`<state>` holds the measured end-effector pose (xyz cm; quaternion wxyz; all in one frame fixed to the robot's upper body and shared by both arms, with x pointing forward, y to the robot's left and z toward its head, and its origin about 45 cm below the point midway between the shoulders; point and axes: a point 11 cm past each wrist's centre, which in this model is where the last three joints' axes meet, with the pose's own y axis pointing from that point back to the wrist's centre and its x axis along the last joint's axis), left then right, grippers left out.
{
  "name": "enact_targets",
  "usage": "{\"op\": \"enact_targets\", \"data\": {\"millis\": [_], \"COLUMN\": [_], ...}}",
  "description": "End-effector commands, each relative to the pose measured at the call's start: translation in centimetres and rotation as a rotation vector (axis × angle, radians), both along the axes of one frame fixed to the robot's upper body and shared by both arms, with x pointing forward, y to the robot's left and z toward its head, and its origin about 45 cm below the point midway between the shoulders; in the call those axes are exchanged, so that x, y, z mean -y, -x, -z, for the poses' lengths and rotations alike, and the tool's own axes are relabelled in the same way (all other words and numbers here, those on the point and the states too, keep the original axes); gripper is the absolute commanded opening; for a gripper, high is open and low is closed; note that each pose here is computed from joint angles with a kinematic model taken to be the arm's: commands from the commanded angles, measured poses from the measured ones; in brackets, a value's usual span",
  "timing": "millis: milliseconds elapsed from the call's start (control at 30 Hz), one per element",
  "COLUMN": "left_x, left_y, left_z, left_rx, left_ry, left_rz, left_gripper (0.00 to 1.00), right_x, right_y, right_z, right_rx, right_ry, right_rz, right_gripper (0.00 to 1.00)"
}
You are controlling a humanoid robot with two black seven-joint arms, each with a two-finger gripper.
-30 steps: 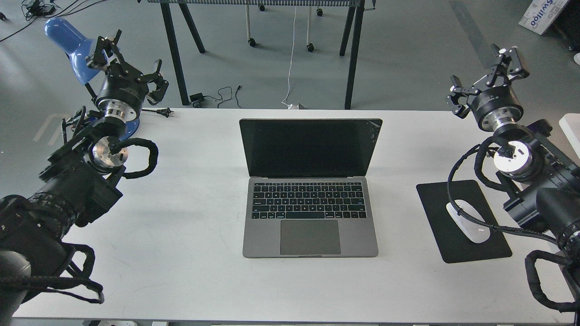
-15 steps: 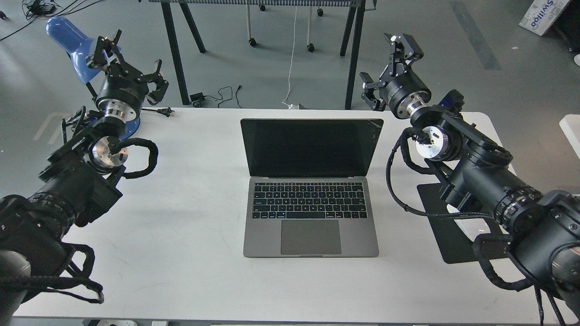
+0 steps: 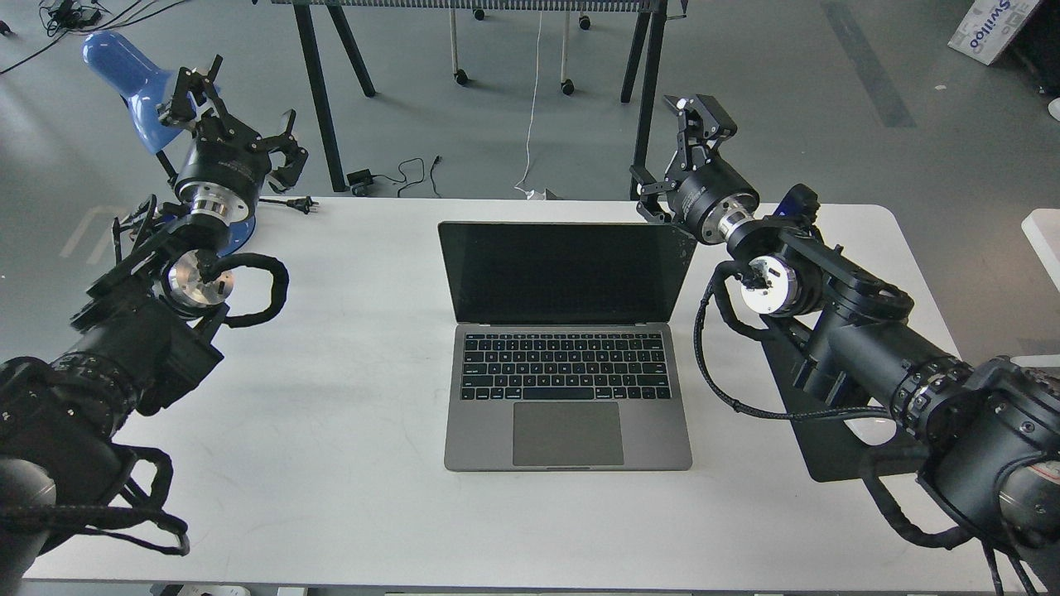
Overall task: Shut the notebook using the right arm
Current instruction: 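Push the right gripper against the back of the laptop screen, then press the screen down onto the keyboard with the right gripper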
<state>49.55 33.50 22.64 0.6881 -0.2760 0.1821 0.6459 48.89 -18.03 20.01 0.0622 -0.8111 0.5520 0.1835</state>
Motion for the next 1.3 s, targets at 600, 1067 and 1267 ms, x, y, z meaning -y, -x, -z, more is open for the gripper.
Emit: {"op": "enact_targets", "data": {"millis": [600,1067,1267], "left_x": [0.0,0.0,0.0], "left_y": [0.0,0.0,0.0], "left_z": [0.0,0.0,0.0], "left_rx": [0.0,0.0,-0.001], "left_ry": [0.0,-0.002,-0.005], "left_rz": [0.0,0.001,0.001], "left_gripper": [1.0,1.0,1.0], "right_x": [2.7,1.8,1.3], "right_y": [6.3,10.4,12.0], "right_z": [1.7,5.7,8.1], "right_rx": [-0.051,-0.147,-0.154], "right_ry": [-0.023,0.012,0.159], "right_rz": [-0.131,-0.214,-0.286], "right_gripper": [1.0,1.0,1.0]}}
